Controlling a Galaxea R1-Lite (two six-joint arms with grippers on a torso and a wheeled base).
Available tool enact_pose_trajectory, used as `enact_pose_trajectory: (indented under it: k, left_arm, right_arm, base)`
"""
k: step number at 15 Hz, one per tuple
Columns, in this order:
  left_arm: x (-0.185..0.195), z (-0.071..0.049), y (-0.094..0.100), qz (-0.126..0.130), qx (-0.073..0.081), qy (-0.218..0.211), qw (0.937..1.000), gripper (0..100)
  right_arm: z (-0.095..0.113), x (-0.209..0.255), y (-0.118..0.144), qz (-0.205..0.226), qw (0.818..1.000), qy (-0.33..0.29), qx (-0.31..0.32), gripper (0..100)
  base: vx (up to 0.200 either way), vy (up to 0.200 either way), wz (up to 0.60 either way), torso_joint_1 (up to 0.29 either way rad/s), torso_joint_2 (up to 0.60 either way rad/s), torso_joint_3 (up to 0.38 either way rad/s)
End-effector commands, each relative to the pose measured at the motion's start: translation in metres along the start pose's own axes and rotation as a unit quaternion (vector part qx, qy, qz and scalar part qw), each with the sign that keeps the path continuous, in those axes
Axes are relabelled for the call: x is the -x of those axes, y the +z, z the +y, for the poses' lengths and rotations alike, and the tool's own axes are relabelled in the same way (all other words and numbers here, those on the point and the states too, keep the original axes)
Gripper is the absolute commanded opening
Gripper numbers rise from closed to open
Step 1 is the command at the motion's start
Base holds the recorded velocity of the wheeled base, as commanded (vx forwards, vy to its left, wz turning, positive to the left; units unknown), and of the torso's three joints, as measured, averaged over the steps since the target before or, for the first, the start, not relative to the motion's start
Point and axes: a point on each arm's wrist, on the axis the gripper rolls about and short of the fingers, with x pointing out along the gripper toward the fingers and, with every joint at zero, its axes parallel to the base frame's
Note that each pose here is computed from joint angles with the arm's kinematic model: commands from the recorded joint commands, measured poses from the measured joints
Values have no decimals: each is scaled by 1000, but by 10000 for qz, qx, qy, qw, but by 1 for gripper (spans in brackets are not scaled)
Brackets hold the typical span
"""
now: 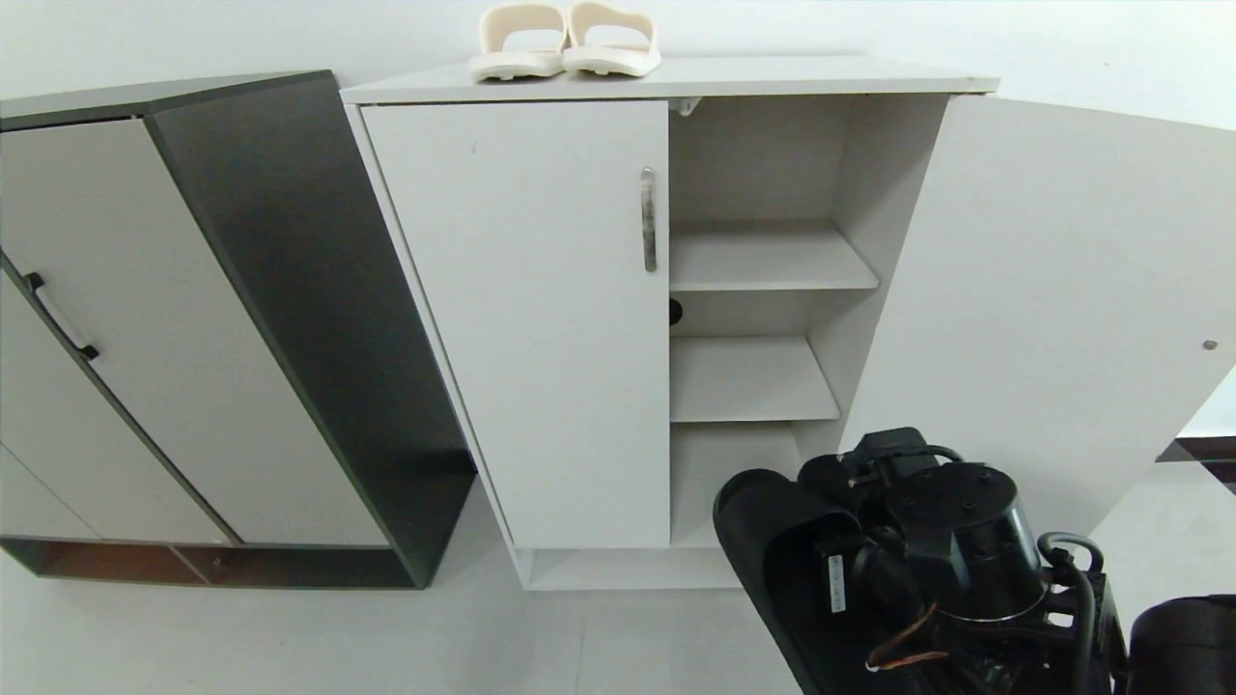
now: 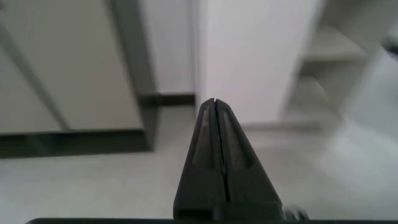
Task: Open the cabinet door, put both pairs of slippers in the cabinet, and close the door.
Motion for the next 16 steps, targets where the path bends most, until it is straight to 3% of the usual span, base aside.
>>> enact_pose_trajectory:
  k: [1,5,9,16]
  left_arm:
    - [3,0,-2,-216,-49,14,9998,0]
    - [3,0,-2,-215,97,42,9997,0]
    - [3,0,-1,-223,89,42,9997,0]
    - [3,0,-1,-223,89,42,9997,0]
  right_arm:
    - [1,2,-2,9,10000,47,33,0]
    - [7,1,-2,-21,9999,96,42,0]
    - [16,-12,-4,31,10000,72,43,0]
    - [34,-39,-3,40,10000,33,47,0]
  base:
    - [0,0,0,0,0,0]
    - [0,0,0,0,0,0]
    - [0,0,0,0,0,0]
    - [0,-200,0,2,2,2]
